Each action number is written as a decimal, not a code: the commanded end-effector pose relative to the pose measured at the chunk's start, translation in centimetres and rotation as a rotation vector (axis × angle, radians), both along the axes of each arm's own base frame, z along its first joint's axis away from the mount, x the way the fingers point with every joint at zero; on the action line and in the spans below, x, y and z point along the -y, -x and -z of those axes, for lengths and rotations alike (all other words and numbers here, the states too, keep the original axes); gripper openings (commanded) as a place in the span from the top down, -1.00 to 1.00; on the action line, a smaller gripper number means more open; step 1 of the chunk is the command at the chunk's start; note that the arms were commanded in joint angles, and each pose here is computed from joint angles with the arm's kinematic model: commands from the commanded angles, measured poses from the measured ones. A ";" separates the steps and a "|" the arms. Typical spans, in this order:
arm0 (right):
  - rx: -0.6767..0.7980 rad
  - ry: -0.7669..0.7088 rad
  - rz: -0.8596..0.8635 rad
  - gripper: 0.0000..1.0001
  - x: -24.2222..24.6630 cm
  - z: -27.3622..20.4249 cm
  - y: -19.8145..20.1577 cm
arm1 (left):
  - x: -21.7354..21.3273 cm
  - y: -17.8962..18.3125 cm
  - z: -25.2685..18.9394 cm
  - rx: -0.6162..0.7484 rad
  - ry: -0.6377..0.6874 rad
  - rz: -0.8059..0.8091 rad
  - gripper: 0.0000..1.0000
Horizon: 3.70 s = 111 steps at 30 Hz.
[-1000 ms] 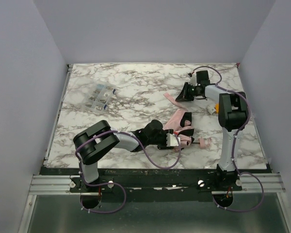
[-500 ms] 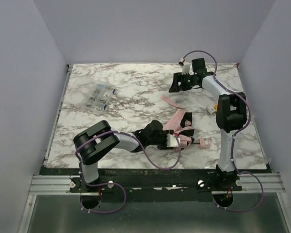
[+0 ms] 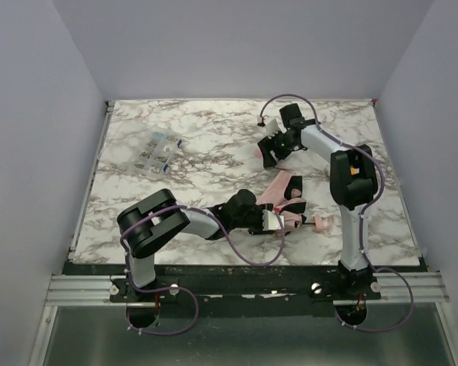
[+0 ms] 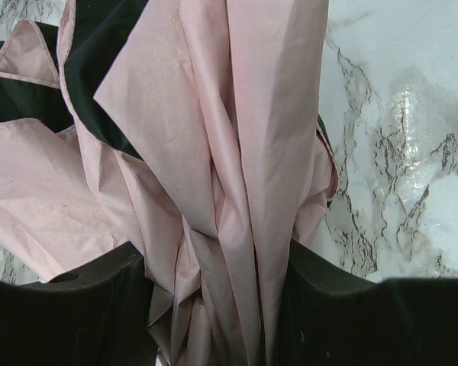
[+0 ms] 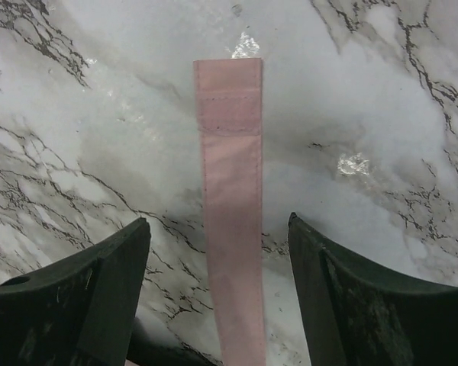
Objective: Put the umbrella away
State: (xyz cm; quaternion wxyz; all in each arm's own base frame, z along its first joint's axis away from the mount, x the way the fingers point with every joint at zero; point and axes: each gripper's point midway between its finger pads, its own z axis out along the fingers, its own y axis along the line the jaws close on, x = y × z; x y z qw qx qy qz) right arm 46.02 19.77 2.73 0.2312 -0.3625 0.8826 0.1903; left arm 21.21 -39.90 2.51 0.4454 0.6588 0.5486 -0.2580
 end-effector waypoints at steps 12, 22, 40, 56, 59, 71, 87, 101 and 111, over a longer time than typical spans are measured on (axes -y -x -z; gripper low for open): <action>-0.017 0.269 -0.070 0.71 -1.9 6.7 4.9 | -6.3 3.4 8.9 -0.187 -0.322 -0.045 0.27; 0.033 0.112 -0.003 0.99 -6.6 4.8 1.4 | -6.3 3.6 9.1 -0.205 -0.320 -0.048 0.27; -0.005 -0.006 -0.175 -0.21 2.2 -0.9 6.8 | -6.5 3.6 9.4 -0.249 -0.328 -0.080 0.28; -0.153 -0.006 -0.244 0.64 4.9 -0.2 18.1 | -7.7 2.8 11.0 -0.419 -0.411 -0.219 0.37; -0.189 -0.043 -0.310 0.63 4.9 -0.7 21.2 | -8.2 2.0 11.4 -0.482 -0.443 -0.287 0.37; -0.456 -0.046 -0.268 0.54 4.1 2.9 25.8 | -9.5 0.2 12.5 -0.688 -0.533 -0.432 0.40; 0.218 -0.235 -0.214 -0.72 6.0 -13.4 9.1 | -10.3 1.8 14.0 -0.707 -0.576 -0.378 0.39; 0.560 -0.317 -0.815 -0.99 10.5 -12.5 21.6 | -10.2 2.8 14.3 -0.812 -0.609 -0.336 0.39; 0.729 -0.209 -0.904 -1.00 8.0 -11.2 22.1 | -10.0 3.6 14.6 -0.984 -0.667 -0.362 0.38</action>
